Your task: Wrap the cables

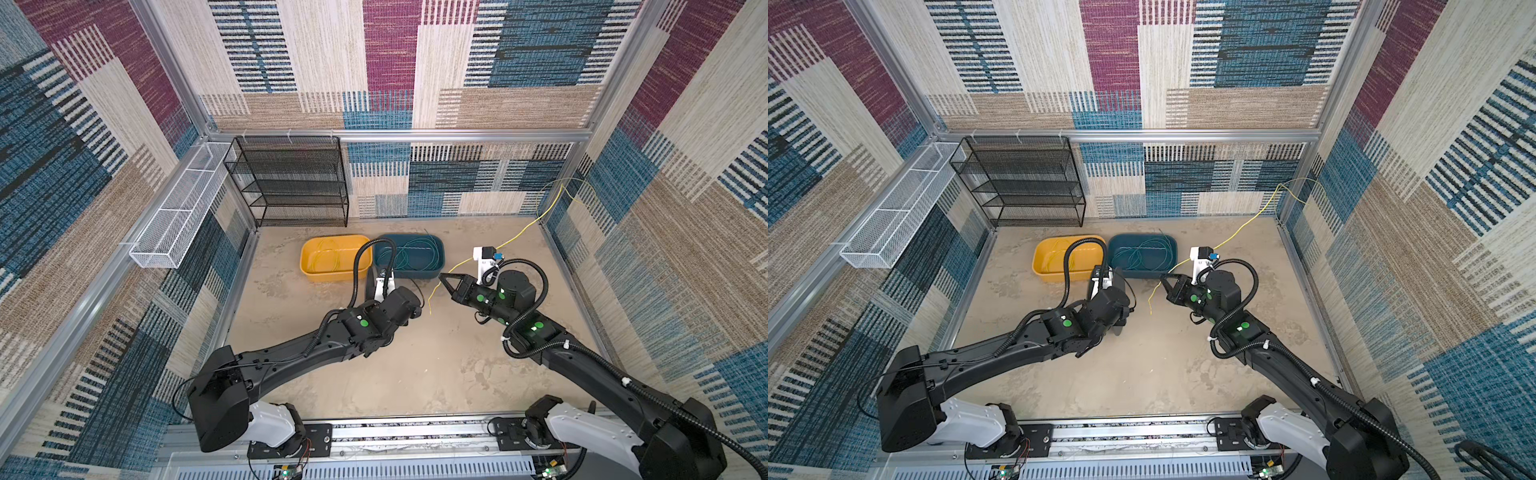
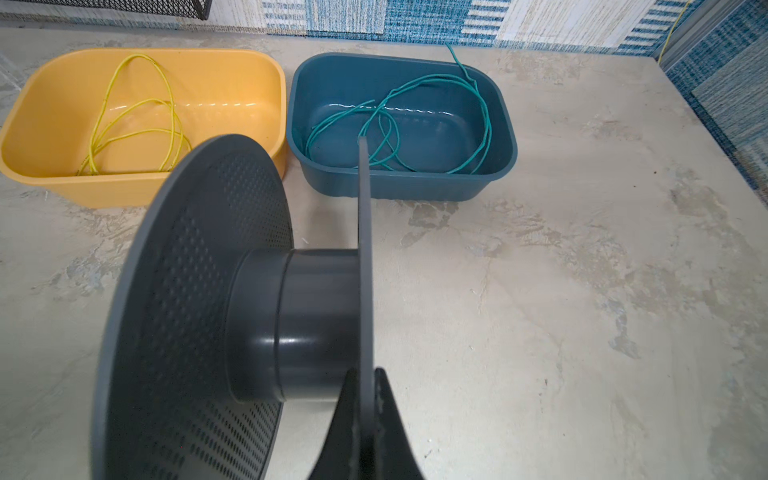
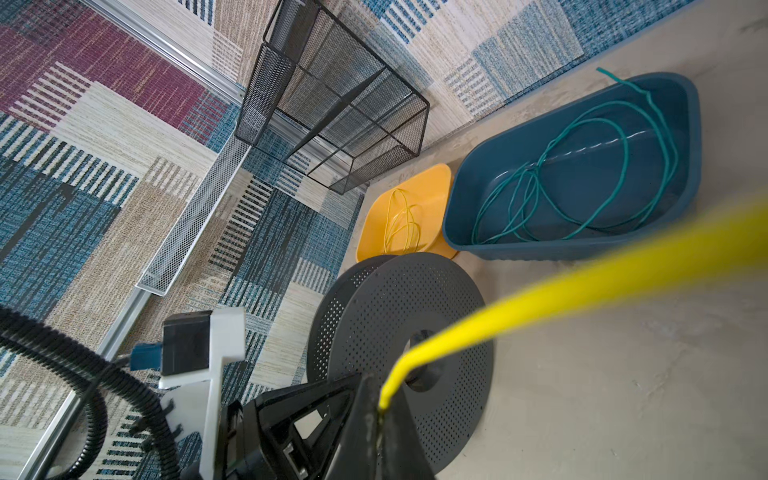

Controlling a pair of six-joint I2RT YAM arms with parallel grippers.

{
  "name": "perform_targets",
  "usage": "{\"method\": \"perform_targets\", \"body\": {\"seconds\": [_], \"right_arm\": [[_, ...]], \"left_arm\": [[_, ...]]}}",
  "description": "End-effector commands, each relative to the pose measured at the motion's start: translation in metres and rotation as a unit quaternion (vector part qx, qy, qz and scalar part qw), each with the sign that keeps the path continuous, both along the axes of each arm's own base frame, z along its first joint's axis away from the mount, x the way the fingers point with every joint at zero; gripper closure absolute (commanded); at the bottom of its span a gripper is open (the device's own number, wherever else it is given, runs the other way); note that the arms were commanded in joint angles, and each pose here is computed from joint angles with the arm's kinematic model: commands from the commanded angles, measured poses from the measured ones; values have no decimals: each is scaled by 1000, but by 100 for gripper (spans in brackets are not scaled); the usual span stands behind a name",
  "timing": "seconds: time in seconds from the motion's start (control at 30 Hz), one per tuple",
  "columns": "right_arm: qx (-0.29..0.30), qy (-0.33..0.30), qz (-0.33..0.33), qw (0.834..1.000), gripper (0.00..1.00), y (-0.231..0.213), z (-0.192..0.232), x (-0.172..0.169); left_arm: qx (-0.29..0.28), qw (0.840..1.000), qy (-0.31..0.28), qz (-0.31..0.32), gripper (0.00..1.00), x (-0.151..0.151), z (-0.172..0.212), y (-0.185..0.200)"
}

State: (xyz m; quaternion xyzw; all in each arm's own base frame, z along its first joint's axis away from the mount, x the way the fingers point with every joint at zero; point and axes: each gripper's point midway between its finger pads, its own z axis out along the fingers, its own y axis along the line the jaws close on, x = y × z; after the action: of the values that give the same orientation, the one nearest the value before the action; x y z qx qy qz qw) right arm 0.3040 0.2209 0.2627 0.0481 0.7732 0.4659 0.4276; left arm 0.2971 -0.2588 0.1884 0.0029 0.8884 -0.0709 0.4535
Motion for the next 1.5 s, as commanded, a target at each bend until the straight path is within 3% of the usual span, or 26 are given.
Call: {"method": "perform_targets", "body": {"seconds": [0.0,0.37,0.6,0.73,0.87,0.97,1.07,1.23,1.47], "right_arm": [[-4,-13,0,1000,100,-1,6,1],[-1,-10,1,1000,100,-1,4,0],[-1,-9,3,1000,100,1,3,1],[0,-9,3,1000,100,1,3,1],[1,-11,4,1000,100,2,5,2],[2,-10,10,1000,100,4,5,2],[5,-12,21,1000,100,8,5,2],[14,-17,59,998,100,21,11,-1],[54,-36,122,990,100,51,38,-4]], "left_arm": [[-14,999,-17,27,100,7,5,0],[0,1000,6,3,99,5,-9,-11],[-2,1000,8,-11,72,4,-5,-15],[-8,999,5,-37,50,1,9,-20],[-32,994,-47,-96,41,-14,84,-29],[-26,990,-84,-107,34,-29,125,-10],[4,994,-65,-84,31,-41,112,22],[27,999,-6,-47,35,-66,53,68],[-17,996,13,-87,38,-76,5,62]]}}
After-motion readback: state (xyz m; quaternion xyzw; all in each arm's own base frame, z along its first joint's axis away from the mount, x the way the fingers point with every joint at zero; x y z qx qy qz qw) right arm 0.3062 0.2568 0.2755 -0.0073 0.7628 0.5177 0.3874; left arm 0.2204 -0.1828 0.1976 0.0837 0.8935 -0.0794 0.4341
